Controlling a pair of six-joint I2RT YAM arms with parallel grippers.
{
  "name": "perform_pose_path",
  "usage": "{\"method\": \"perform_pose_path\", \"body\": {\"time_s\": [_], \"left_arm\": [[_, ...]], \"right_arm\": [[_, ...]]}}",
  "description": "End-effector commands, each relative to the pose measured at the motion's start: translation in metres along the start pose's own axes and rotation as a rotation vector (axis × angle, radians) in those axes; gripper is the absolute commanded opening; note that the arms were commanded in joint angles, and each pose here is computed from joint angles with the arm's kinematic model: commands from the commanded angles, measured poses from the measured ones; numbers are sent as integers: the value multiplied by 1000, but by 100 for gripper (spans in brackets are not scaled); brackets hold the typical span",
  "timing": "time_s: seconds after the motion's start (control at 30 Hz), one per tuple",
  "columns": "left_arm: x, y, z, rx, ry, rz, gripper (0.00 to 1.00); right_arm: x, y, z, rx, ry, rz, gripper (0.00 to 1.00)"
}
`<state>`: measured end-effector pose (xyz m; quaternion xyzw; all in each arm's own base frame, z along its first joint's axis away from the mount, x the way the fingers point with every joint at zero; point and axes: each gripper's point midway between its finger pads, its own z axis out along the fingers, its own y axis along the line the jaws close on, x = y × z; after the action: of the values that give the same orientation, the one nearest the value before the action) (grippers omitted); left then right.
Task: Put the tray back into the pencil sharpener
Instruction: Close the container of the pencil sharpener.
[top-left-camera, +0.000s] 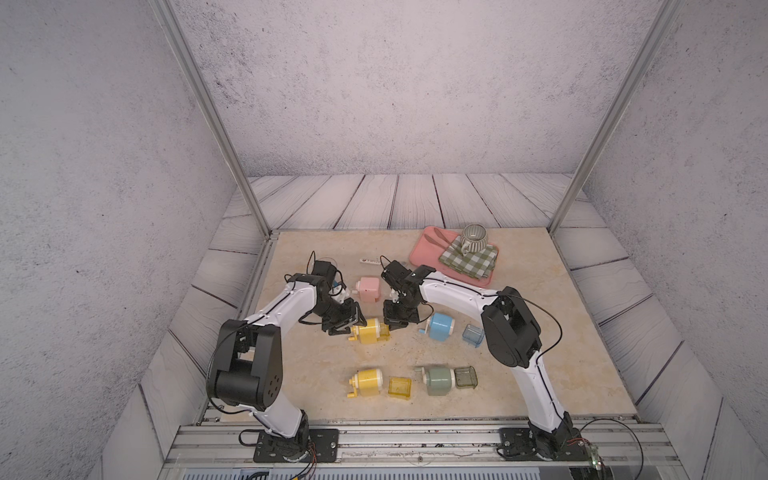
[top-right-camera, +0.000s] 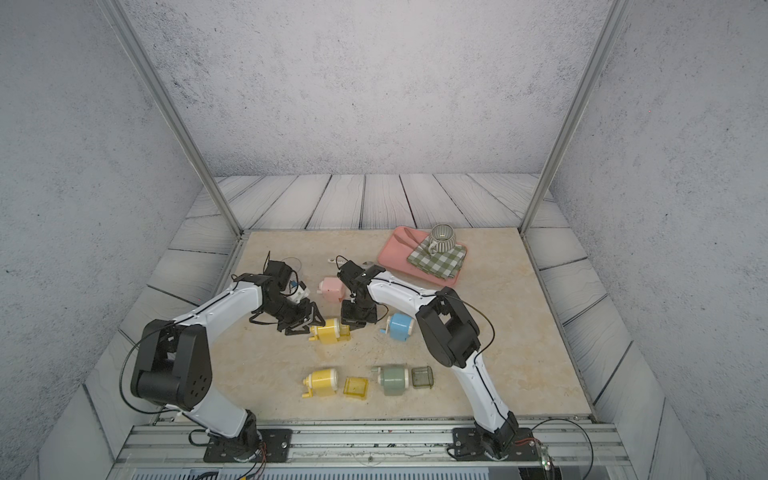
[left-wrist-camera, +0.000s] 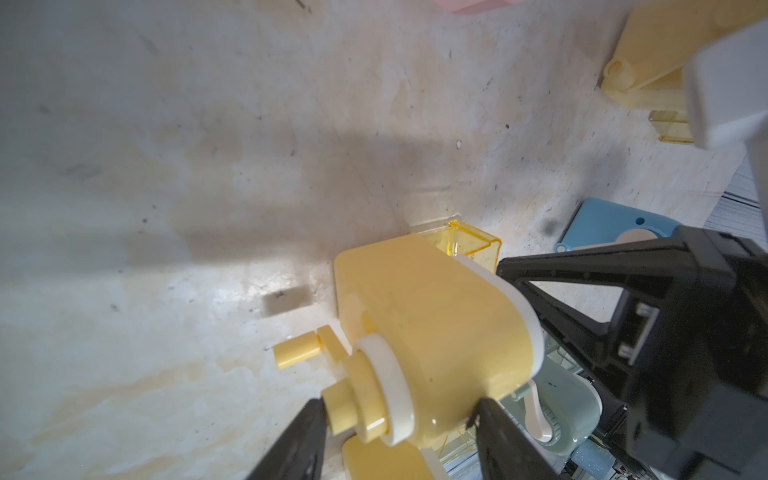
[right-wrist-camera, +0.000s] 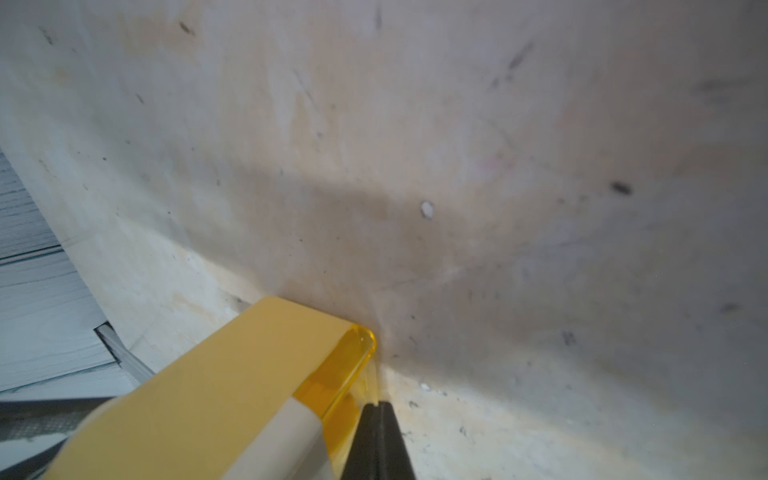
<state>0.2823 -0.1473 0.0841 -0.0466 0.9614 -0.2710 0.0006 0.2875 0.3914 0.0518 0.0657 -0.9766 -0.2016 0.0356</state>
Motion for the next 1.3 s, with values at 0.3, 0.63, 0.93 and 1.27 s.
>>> {"method": "perform_pose_path", "body": {"time_s": [0.3, 0.63, 0.93, 1.27], "left_arm": [[6, 5, 9, -14, 34, -14, 60], [5, 5, 9, -11, 34, -18, 60], [5, 4, 10, -9, 35, -17, 59], [6, 5, 10, -11, 39, -15, 59]], "right_arm": [[5, 22, 9, -100, 46, -38, 0], [6, 32, 10, -155, 61, -59, 0], [8, 38, 13, -180, 82, -66, 0], [8, 36, 14, -181, 76, -52, 0]]}}
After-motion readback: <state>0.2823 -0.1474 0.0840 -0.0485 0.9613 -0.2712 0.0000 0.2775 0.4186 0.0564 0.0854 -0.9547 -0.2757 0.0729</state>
